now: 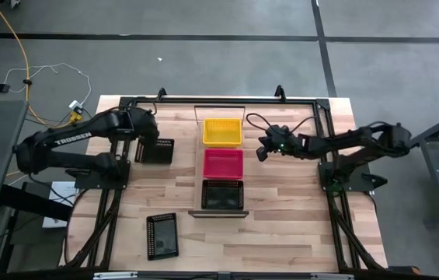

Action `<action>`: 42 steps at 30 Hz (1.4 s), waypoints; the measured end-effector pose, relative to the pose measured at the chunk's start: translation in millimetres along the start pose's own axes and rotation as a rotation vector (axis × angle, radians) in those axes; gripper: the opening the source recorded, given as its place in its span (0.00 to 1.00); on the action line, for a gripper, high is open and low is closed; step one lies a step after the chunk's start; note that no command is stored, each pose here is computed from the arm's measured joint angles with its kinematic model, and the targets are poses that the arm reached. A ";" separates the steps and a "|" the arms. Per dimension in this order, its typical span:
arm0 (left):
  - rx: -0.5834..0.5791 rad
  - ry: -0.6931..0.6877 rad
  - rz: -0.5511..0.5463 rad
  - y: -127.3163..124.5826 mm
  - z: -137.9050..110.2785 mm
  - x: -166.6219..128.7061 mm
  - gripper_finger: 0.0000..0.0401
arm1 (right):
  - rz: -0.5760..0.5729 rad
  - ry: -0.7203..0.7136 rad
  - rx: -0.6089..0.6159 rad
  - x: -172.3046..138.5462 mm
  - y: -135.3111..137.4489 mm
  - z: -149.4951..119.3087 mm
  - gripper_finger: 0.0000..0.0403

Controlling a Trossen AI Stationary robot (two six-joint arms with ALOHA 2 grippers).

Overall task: Stack baskets on shelf by color
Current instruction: Stack the top black bin on the black bin on the shelf

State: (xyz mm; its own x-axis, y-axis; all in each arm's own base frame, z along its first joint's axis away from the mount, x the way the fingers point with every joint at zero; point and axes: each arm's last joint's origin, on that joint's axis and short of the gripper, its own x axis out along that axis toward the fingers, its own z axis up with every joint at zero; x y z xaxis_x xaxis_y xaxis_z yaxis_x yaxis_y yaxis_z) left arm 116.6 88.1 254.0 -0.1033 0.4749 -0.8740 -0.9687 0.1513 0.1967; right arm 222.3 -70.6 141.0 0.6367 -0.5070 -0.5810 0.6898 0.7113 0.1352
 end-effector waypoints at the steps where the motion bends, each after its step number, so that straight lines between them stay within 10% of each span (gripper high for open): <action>1: -0.004 0.035 0.033 1.8 -1.7 -0.3 0.56 | 0.000 0.002 -0.001 3.3 0.5 -1.6 0.00; 42: -0.074 0.113 0.185 -42.5 -41.8 75.9 0.56 | 0.146 -0.021 0.002 17.2 9.0 -3.4 0.00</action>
State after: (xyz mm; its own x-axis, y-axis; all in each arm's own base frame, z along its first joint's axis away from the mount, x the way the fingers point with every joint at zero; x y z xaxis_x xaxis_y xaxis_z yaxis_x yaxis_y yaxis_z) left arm 140.5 81.5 160.8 -0.3009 0.3878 -0.8712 -0.9446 0.0047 0.3283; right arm 238.3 -71.2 129.5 0.7376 -0.4080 -0.5381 0.5895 0.7777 0.2185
